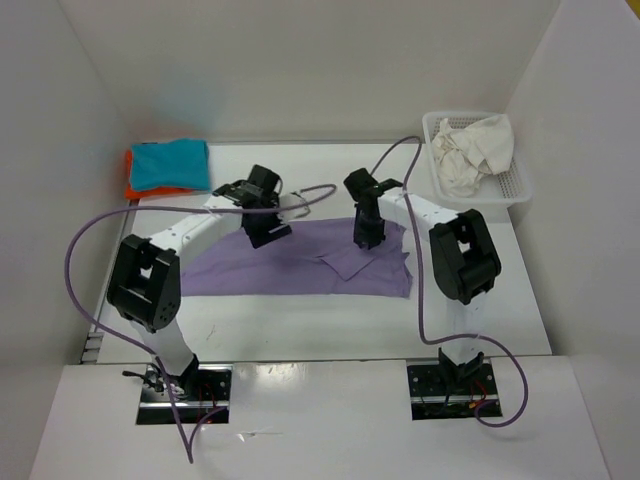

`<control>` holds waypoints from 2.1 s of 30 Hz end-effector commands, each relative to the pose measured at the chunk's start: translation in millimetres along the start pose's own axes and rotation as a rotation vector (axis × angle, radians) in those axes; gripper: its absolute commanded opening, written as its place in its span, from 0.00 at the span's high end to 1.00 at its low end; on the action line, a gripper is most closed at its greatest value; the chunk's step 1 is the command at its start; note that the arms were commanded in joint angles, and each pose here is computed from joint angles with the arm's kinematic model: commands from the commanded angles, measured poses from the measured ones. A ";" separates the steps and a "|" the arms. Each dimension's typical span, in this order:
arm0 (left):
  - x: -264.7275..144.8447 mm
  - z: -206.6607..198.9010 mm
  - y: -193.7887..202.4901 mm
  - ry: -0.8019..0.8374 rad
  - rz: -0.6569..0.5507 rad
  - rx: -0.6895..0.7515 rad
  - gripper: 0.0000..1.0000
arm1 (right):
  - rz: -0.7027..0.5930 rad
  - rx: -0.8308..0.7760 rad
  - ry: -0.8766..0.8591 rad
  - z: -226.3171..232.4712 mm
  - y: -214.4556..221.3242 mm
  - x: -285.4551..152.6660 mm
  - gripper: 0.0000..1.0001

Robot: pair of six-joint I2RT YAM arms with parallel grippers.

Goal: Fold and stack the t-shirts
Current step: Fold the other side of the tshirt into a rectangle

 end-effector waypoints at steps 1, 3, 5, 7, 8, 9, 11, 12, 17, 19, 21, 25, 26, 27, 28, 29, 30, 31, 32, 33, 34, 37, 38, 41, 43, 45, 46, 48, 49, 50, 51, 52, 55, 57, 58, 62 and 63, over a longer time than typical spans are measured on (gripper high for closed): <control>-37.1 -55.1 -72.8 0.074 -0.203 0.288 0.21 | -0.099 0.119 0.020 -49.6 -32.6 -27.4 0.67; -31.8 -108.1 -90.9 0.133 -0.214 0.462 0.21 | -0.092 0.155 0.015 -65.9 -32.7 -22.6 0.64; -17.0 -139.5 -93.4 0.156 -0.197 0.570 0.20 | -0.095 0.197 0.012 -90.1 -36.3 -19.2 0.59; -6.2 -172.5 -101.0 0.175 -0.213 0.648 0.20 | -0.090 0.222 -0.024 -98.3 -38.5 -16.3 0.59; -4.3 -179.0 -105.6 0.185 -0.226 0.668 0.20 | -0.104 0.243 -0.035 -107.9 -44.2 -15.3 0.57; -3.2 -181.7 -109.6 0.197 -0.235 0.668 0.20 | -0.101 0.253 -0.045 -110.3 -44.6 -15.2 0.57; 2.3 -191.9 -116.8 0.224 -0.250 0.678 0.20 | -0.102 0.263 -0.062 -114.8 -45.4 -13.1 0.57; 2.7 -197.3 -120.0 0.227 -0.256 0.700 0.20 | -0.110 0.263 -0.078 -112.4 -47.8 -13.4 0.57; 14.3 -225.5 -125.2 0.287 -0.264 0.784 0.28 | -0.100 0.240 -0.084 -111.6 -45.9 -10.3 0.57; 20.1 -232.7 -124.3 0.298 -0.252 0.785 0.31 | -0.100 0.240 -0.080 -115.5 -44.7 -7.7 0.57; 24.6 -232.9 -130.2 0.285 -0.259 0.770 0.35 | -0.096 0.248 -0.085 -117.9 -41.8 -8.3 0.57; 26.1 -231.2 -130.8 0.276 -0.249 0.770 0.44 | -0.093 0.247 -0.096 -116.1 -39.8 -6.4 0.57; 26.1 -231.0 -131.1 0.275 -0.250 0.779 0.44 | -0.093 0.247 -0.096 -116.1 -39.8 -6.4 0.57; 28.8 -231.8 -125.7 0.280 -0.237 0.781 0.44 | -0.082 0.246 -0.103 -114.7 -36.2 -4.9 0.57; 30.6 -232.4 -122.1 0.284 -0.228 0.783 0.44 | -0.091 0.247 -0.105 -114.6 -38.4 -4.8 0.57; 34.1 -233.2 -122.6 0.283 -0.230 0.793 0.44 | -0.091 0.255 -0.101 -118.1 -38.8 -4.5 0.57; 36.6 -232.1 -117.8 0.278 -0.214 0.795 0.44 | -0.091 0.255 -0.101 -118.2 -38.8 -4.5 0.57; 36.7 -231.9 -120.3 0.274 -0.224 0.803 0.44 | -0.090 0.255 -0.110 -116.7 -38.7 -4.8 0.57; 36.7 -231.9 -120.3 0.273 -0.224 0.803 0.44 | -0.090 0.255 -0.110 -116.7 -38.7 -4.8 0.57; 36.7 -231.9 -120.3 0.273 -0.224 0.803 0.44 | -0.090 0.255 -0.110 -116.7 -38.7 -4.8 0.57; 40.1 -233.0 -118.3 0.277 -0.216 0.804 0.44 | -0.090 0.263 -0.107 -120.2 -39.1 -4.5 0.57; 42.3 -235.2 -119.5 0.287 -0.218 0.804 0.44 | -0.091 0.264 -0.103 -124.6 -40.1 -1.0 0.57; 45.6 -236.3 -120.0 0.286 -0.219 0.804 0.44 | -0.091 0.264 -0.103 -124.6 -40.1 -0.9 0.57; 49.1 -237.4 -122.7 0.281 -0.229 0.803 0.48 | -0.101 0.245 -0.117 -122.9 -45.8 -2.1 0.57; 49.1 -237.6 -122.4 0.282 -0.228 0.794 0.53 | -0.090 0.233 -0.129 -120.9 -44.0 0.6 0.57; 49.3 -236.0 -122.4 0.274 -0.224 0.794 0.60 | -0.078 0.233 -0.138 -119.0 -42.1 3.9 0.57; 49.3 -236.0 -122.4 0.274 -0.224 0.794 0.63 | -0.076 0.232 -0.150 -117.0 -42.0 3.4 0.57; 51.6 -233.3 -119.8 0.255 -0.212 0.783 0.76 | -0.074 0.231 -0.165 -114.7 -39.9 1.4 0.57; 53.5 -233.9 -118.4 0.254 -0.214 0.783 0.81 | -0.063 0.231 -0.173 -113.3 -36.3 2.8 0.57; 55.4 -232.6 -116.8 0.244 -0.209 0.783 0.86 | -0.072 0.231 -0.174 -113.4 -37.8 -0.3 0.57; 55.3 -232.8 -116.4 0.245 -0.208 0.772 0.90 | -0.063 0.231 -0.173 -113.4 -34.3 1.4 0.57; 55.5 -231.0 -116.4 0.235 -0.204 0.772 0.96 | -0.063 0.231 -0.173 -113.4 -34.2 1.4 0.57; 55.6 -229.7 -118.2 0.224 -0.207 0.761 0.99 | -0.072 0.231 -0.174 -113.7 -33.7 -3.0 0.57; 52.2 -228.9 -120.0 0.221 -0.214 0.749 1.00 | -0.063 0.231 -0.173 -113.7 -30.2 -1.2 0.57; 52.1 -229.1 -119.7 0.222 -0.213 0.740 1.00 | -0.074 0.231 -0.175 -113.8 -31.9 -4.8 0.57; 43.4 -221.3 -128.9 0.198 -0.239 0.677 1.00 | -0.072 0.212 -0.187 -109.4 -29.1 -6.7 0.56; 43.3 -221.9 -128.1 0.201 -0.236 0.650 1.00 | -0.063 0.213 -0.185 -109.6 -24.9 -8.1 0.52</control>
Point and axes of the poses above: each gripper's point midway between its finger pads, its own x axis out along the fingers, its own z axis along the line the jaws close on, y = z × x, the point moved 1 cm from there along -x, back along the fingers, and after that the axes turned 11 degrees about -x, right-handed, at the moved point
